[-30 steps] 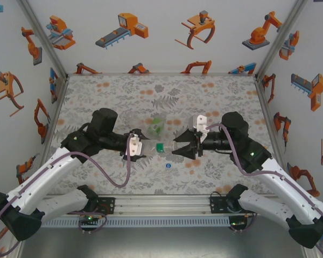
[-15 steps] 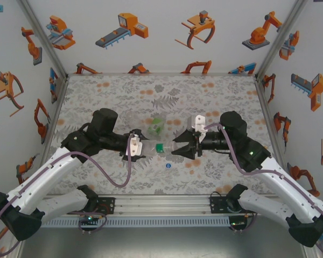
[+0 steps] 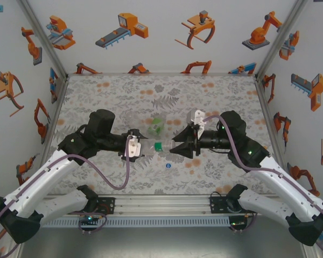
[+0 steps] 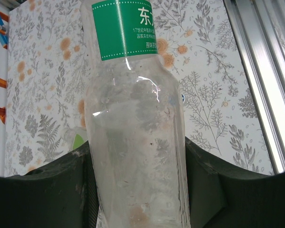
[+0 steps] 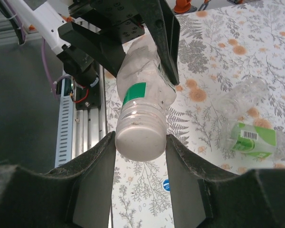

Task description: Screw on the bottle caps

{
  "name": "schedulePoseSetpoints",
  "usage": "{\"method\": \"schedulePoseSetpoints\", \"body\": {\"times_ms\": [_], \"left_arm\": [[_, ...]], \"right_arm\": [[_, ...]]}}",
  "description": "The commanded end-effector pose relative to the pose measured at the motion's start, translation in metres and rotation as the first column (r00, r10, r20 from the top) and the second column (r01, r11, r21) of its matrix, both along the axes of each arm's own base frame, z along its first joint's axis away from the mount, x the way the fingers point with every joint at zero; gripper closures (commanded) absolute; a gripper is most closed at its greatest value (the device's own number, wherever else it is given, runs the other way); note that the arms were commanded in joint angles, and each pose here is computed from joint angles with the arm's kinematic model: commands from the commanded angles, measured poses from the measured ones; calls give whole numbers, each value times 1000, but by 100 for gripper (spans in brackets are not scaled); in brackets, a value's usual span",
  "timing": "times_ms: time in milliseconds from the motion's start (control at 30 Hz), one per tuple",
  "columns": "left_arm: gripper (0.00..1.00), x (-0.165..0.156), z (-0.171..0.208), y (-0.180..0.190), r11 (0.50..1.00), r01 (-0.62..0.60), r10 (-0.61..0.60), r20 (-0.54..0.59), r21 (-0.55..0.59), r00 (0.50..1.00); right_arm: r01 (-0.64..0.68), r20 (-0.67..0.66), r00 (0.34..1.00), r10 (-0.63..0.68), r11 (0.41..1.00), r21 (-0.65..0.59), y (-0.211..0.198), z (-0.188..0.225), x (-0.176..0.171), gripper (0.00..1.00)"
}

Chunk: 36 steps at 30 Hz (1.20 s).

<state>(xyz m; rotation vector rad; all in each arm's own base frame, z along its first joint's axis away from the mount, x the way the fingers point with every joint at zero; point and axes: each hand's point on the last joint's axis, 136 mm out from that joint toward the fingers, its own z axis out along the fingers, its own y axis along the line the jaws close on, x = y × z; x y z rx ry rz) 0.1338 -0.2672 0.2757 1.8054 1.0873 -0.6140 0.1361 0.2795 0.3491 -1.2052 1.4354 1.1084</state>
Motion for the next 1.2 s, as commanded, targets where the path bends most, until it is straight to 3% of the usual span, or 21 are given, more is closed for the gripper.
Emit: {"method": "schedulePoseSetpoints", "body": {"times_ms": [0,200,367,567,700,933,1033,1167], "left_arm": [[100,-5,15,-6,997,39,-36,42,-66,998],[100,-3,13,-6,998,33,-30,43,-62,999],[100,-3,15,-6,998,28,-25,51,-64,998],[100,5,17,-5,997,-15,21,80,-81,997],[100,8,17,-5,996,-32,39,88,-81,995],[100,5,18,-5,996,-13,21,86,-90,996],[100,1,20,-5,995,4,5,88,-99,996],[100,-4,22,-5,994,25,-16,87,-110,996]], "right_arm": [[52,-66,996,-51,999,4,4,-5,9,100],[107,-184,978,-102,994,18,9,-7,21,100],[229,-288,933,-216,973,12,4,-10,37,100],[355,-503,816,-285,933,48,1,-21,53,100],[462,-645,694,-319,885,59,-5,-22,65,100],[527,-830,492,-262,849,44,-2,-29,74,100],[492,-858,466,-216,869,49,6,-31,70,100],[445,-860,482,-167,892,76,12,-23,64,100]]}}
